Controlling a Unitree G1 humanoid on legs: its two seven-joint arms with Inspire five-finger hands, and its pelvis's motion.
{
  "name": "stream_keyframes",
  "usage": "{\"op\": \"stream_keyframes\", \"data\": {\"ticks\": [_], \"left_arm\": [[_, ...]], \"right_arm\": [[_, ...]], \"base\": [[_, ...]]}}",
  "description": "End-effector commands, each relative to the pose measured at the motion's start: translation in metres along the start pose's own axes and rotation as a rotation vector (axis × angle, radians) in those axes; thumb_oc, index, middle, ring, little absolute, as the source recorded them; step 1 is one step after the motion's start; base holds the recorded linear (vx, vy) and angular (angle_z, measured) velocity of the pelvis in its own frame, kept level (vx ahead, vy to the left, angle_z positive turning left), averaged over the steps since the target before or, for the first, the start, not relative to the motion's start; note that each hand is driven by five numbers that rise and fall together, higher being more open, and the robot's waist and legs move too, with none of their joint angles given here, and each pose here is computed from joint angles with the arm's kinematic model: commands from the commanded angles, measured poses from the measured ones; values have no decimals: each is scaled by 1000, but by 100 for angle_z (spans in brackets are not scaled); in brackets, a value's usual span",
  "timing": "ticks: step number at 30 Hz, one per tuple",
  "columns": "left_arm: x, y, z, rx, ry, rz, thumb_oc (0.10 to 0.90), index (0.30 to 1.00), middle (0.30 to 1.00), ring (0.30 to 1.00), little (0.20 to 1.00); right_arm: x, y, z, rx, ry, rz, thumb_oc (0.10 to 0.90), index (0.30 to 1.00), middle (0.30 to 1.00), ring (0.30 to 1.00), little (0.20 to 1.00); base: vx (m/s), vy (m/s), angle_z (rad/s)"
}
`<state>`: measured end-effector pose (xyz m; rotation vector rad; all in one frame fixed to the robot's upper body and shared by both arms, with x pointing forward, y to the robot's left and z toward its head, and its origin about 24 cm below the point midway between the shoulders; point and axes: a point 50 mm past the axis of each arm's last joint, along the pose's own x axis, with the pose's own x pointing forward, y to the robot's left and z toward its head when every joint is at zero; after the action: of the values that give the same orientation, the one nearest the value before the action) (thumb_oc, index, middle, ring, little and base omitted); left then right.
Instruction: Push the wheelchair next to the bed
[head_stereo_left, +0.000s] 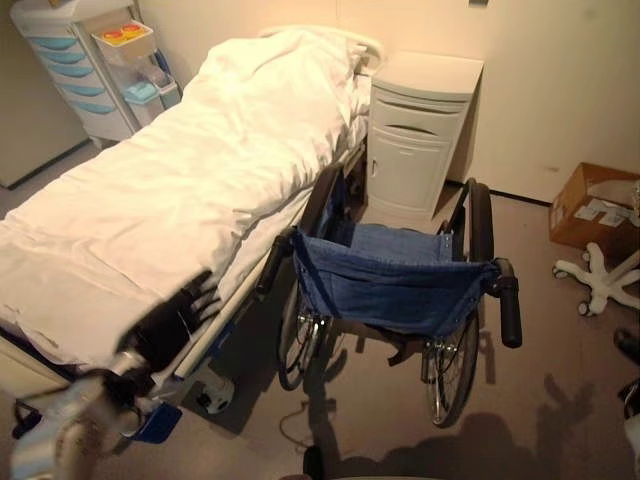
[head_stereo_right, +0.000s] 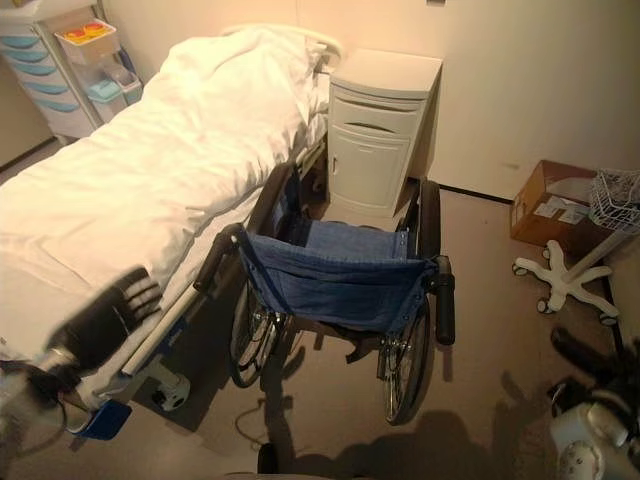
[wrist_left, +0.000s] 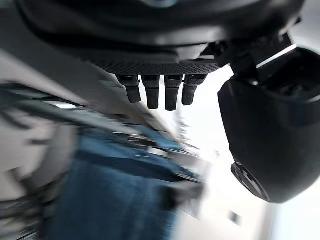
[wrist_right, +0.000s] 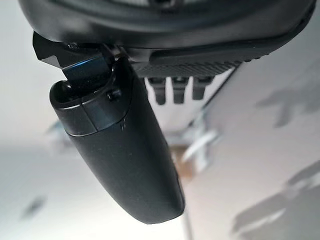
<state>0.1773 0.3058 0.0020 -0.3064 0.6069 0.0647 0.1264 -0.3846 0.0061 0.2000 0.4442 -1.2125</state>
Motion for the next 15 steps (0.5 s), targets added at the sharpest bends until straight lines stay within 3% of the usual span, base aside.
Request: {"op": "stream_keyframes", "data": {"ticks": [1,7,11,15], "left_arm": [[19,-9,-1,57,9,-1,800,900,900,900,900],[36,-18,-96,27,358,39,800,900,900,900,900],[25,-22,-179,-58,605,94,800,900,900,900,900],[13,-19,-209,-92,725,221,800,900,900,900,900]], "right_arm": [[7,10,7,143,-43,-95,800,900,900,900,900],[2,10,-87,61,324,-177,800,900,900,900,900],[-28,4,-171,-186,636,-70,800,900,900,900,900],[-48,-2,-203,-456,711,90,800,900,900,900,900]], "base": [[-27,-23,-4],[-3,-3,-1],[7,0,3],[5,7,4]]}}
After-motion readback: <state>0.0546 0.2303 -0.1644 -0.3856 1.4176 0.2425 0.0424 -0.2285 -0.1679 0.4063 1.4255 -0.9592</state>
